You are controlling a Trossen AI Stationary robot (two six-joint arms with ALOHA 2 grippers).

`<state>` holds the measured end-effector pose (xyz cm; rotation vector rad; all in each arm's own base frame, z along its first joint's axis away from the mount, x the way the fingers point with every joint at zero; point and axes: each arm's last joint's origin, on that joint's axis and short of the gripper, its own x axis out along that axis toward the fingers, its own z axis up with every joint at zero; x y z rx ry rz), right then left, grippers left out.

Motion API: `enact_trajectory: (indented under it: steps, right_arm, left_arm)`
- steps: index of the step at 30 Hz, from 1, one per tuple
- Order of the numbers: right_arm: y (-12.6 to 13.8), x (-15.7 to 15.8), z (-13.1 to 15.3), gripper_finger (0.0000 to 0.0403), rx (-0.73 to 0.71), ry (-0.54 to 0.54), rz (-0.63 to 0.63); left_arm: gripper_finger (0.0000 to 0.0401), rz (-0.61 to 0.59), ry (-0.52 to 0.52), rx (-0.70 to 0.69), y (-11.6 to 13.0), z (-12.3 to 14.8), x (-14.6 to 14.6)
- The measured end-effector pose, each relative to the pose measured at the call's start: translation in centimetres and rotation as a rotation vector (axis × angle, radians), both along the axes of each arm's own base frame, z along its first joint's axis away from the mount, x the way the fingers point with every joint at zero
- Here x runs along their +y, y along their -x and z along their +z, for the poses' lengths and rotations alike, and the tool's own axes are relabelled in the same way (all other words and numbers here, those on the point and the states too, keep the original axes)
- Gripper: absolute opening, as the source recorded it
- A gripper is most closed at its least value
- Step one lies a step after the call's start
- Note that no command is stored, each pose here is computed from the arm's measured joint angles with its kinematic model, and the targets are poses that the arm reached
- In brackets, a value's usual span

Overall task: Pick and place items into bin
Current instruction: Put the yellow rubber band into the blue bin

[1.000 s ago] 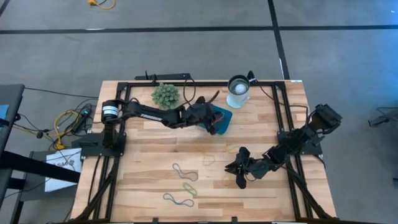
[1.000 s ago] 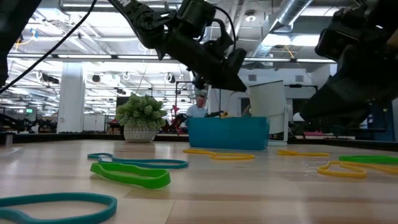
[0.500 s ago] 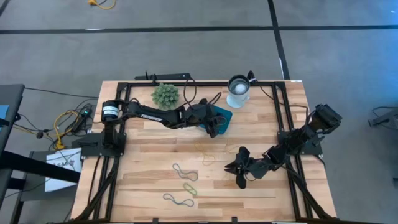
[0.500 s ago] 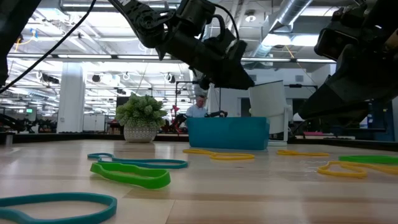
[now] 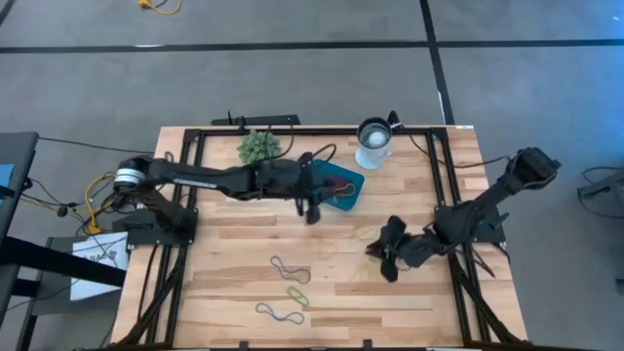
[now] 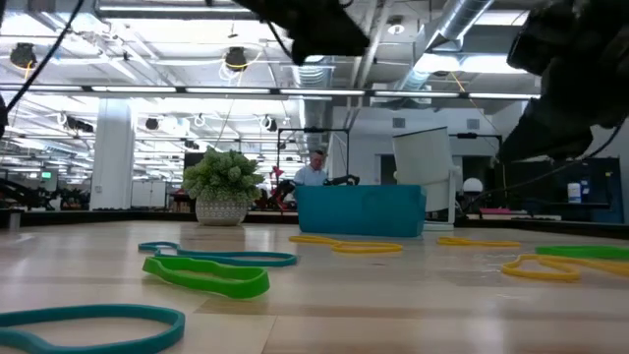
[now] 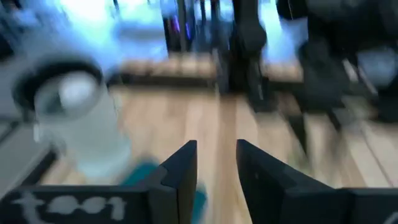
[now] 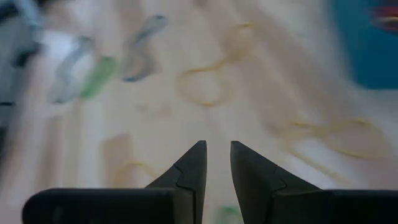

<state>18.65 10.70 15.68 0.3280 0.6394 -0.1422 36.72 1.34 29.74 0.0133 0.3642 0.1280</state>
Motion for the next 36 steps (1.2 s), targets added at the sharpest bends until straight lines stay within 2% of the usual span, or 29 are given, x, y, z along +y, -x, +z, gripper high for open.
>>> enact_trajectory:
  steps: [2,4,6,8,11,15,20,25,32,36]
  right_arm:
    - [0.5,-0.7,0.1,0.0066,0.042,0.034,-0.036]
    - [0.7,-1.3,0.0,0.0066,0.070,0.015,-0.090]
    - [0.6,-1.8,-0.4,0.0066,0.091,-0.010,-0.149]
    - [0.1,-2.1,-1.0,0.0065,0.109,-0.015,-0.190]
    - [-0.9,-2.5,-2.1,0.0065,0.159,0.000,-0.231]
    - [-3.3,-2.1,-2.5,0.0065,0.215,0.039,-0.186]
    - [-6.2,-1.7,-2.7,0.0065,0.281,0.109,-0.208]
    - [-8.0,-1.6,-3.6,0.0065,0.374,0.132,-0.266]
    - [-8.6,-1.2,-3.9,0.0065,0.491,0.144,-0.368]
    - [-8.6,-1.1,-3.8,0.0065,0.471,0.149,-0.411]
  left_arm:
    - [0.0097,-0.017,0.006,0.105,1.2,-0.1,-0.7]
    - [0.0095,-0.009,0.029,0.219,2.2,-0.6,-1.5]
    - [0.0092,0.045,0.061,0.301,3.0,-1.1,-2.5]
    - [0.0089,0.096,0.038,0.345,3.4,-1.5,-3.7]
    - [0.0085,0.213,-0.099,0.321,3.7,-1.5,-5.1]
    - [0.0084,0.355,-0.213,0.276,4.7,-0.7,-6.1]
    - [0.0084,0.330,-0.171,0.265,6.7,0.9,-6.9]
    - [0.0084,0.363,-0.120,0.233,8.9,1.4,-7.0]
    - [0.0084,0.441,-0.114,0.254,11.1,-1.5,-6.6]
    - [0.0084,0.479,-0.094,0.274,11.9,-3.9,-6.4]
